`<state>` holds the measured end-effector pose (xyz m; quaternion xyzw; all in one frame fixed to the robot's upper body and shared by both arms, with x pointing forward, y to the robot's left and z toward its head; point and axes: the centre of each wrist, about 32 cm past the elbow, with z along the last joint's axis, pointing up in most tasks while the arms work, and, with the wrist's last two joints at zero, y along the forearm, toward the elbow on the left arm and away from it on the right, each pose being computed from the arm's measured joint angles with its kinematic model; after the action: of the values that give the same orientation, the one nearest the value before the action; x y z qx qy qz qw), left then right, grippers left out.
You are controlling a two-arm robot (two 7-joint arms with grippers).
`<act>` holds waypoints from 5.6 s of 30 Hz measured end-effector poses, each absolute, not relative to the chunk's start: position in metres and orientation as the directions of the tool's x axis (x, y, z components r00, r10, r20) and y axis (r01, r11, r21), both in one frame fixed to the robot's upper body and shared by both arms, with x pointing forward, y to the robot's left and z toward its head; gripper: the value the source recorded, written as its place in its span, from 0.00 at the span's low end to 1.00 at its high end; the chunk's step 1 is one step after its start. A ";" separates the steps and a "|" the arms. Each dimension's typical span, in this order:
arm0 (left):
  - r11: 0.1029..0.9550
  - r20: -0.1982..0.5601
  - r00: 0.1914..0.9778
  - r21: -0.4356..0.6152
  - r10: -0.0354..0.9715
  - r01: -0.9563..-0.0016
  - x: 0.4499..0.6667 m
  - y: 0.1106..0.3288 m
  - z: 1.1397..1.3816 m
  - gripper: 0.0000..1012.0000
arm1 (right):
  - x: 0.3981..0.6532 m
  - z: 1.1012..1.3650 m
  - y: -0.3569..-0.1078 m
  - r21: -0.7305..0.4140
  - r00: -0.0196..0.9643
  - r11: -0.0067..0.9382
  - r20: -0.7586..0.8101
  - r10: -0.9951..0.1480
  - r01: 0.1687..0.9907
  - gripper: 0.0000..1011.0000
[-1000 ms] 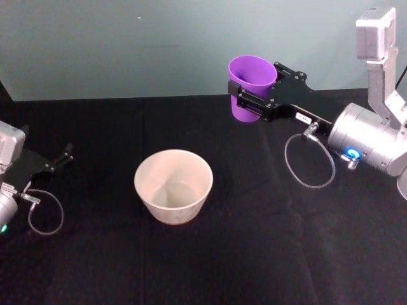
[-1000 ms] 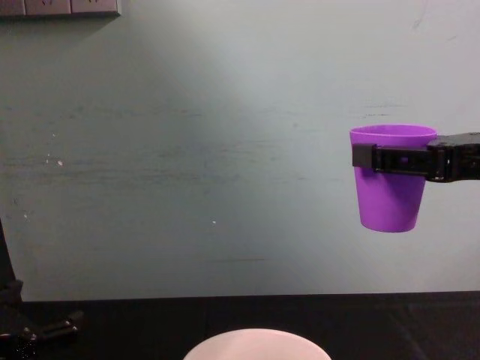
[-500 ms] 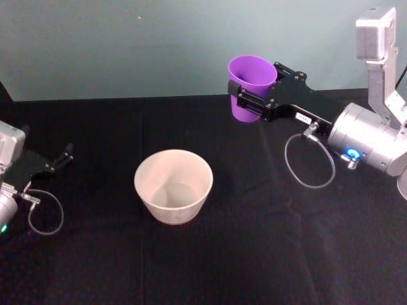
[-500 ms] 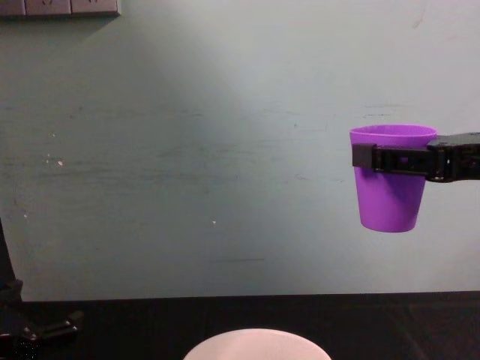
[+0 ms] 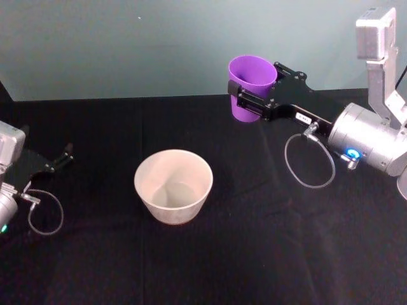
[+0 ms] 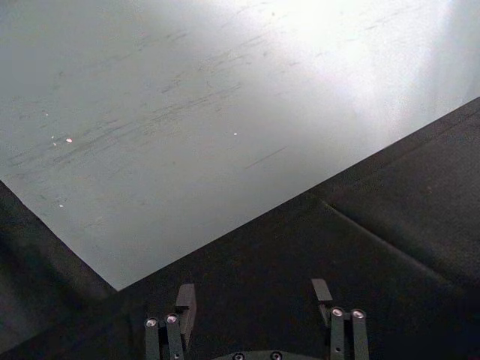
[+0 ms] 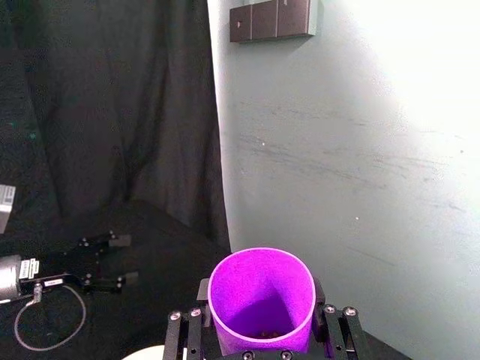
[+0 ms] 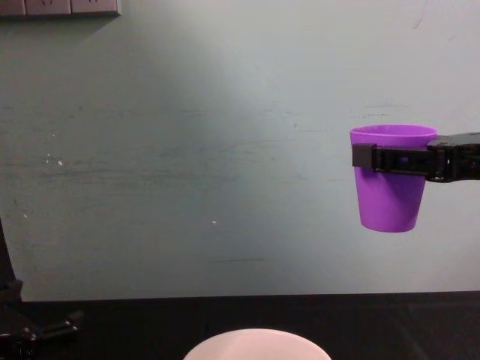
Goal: Pick up the cup and pour the mung beans from the cup into the bowl.
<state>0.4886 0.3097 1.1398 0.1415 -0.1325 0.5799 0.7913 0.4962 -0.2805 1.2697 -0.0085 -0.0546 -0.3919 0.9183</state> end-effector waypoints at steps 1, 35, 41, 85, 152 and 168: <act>0.287 0.374 0.292 0.070 0.880 -0.955 0.489 0.310 1.140 0.99 | 0.496 1.270 -0.280 0.027 0.687 0.693 0.107 -0.719 0.721 0.73; 0.287 0.374 0.292 0.070 0.880 -0.955 0.489 0.310 1.140 0.99 | 0.496 1.270 -0.280 0.027 0.687 0.693 0.107 -0.719 0.721 0.73; 0.287 0.374 0.292 0.070 0.880 -0.955 0.489 0.310 1.140 0.99 | 0.496 1.270 -0.280 0.027 0.687 0.693 0.107 -0.719 0.721 0.73; 0.287 0.374 0.292 0.070 0.880 -0.955 0.489 0.310 1.140 0.99 | 0.496 1.270 -0.280 0.027 0.687 0.693 0.107 -0.719 0.721 0.72; 0.287 0.374 0.292 0.070 0.880 -0.955 0.489 0.310 1.140 0.99 | 0.512 1.255 -0.227 -0.239 0.547 0.615 0.747 -0.378 0.752 0.73; 0.287 0.374 0.292 0.070 0.880 -0.955 0.489 0.310 1.140 0.99 | 0.501 1.251 -0.204 -0.248 0.385 0.557 0.912 -0.143 0.793 0.72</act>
<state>0.4886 0.3097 1.1398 0.1415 -0.1325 0.5799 0.7913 0.5010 -0.2045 1.2512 -0.3536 -0.4591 -0.3106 0.7534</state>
